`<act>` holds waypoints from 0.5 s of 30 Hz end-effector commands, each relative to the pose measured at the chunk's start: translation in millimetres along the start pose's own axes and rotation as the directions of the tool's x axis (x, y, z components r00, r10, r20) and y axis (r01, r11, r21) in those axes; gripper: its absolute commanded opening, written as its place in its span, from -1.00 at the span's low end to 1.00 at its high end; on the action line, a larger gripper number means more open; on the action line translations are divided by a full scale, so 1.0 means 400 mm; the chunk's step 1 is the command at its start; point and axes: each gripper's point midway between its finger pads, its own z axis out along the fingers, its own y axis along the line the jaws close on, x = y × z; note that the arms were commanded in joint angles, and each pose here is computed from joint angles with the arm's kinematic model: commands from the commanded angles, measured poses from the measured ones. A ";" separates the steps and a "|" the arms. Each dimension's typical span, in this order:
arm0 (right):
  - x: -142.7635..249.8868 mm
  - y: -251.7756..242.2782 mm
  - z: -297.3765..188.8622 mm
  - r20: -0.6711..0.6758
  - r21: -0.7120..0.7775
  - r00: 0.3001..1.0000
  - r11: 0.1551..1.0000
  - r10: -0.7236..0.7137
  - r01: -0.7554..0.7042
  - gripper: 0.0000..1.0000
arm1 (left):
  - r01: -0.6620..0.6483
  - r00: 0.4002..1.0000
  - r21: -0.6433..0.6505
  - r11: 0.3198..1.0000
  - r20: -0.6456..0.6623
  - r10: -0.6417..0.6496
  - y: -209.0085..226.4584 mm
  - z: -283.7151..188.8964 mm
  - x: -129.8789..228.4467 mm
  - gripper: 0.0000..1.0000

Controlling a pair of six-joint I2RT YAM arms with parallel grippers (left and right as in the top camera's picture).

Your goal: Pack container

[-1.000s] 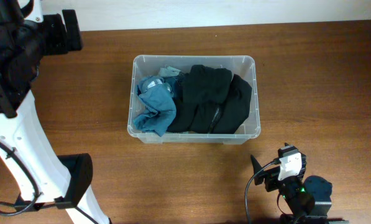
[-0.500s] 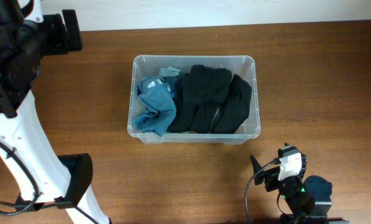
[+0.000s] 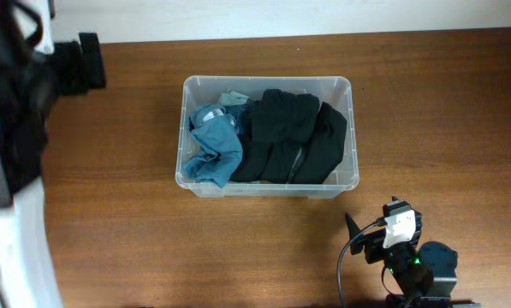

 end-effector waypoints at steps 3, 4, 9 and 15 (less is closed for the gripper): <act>0.002 0.001 0.001 0.006 -0.005 1.000 1.000 0.010 -0.010 0.97 | -0.081 0.992 0.057 0.995 0.099 0.075 -0.030 -0.101 0.159 0.99; 0.002 0.001 0.001 0.006 -0.005 1.000 1.000 0.010 -0.010 0.97 | -0.081 0.992 0.057 0.995 0.099 0.075 -0.031 -0.106 0.186 0.99; 0.002 0.001 0.001 0.006 -0.005 1.000 1.000 0.010 -0.010 0.97 | -0.087 0.996 0.105 0.991 0.047 0.082 -0.067 -0.128 0.438 0.99; 0.002 0.001 0.001 0.006 -0.005 1.000 1.000 0.010 -0.010 0.97 | -0.085 0.993 0.098 0.992 0.086 0.077 -0.084 -0.108 0.610 0.99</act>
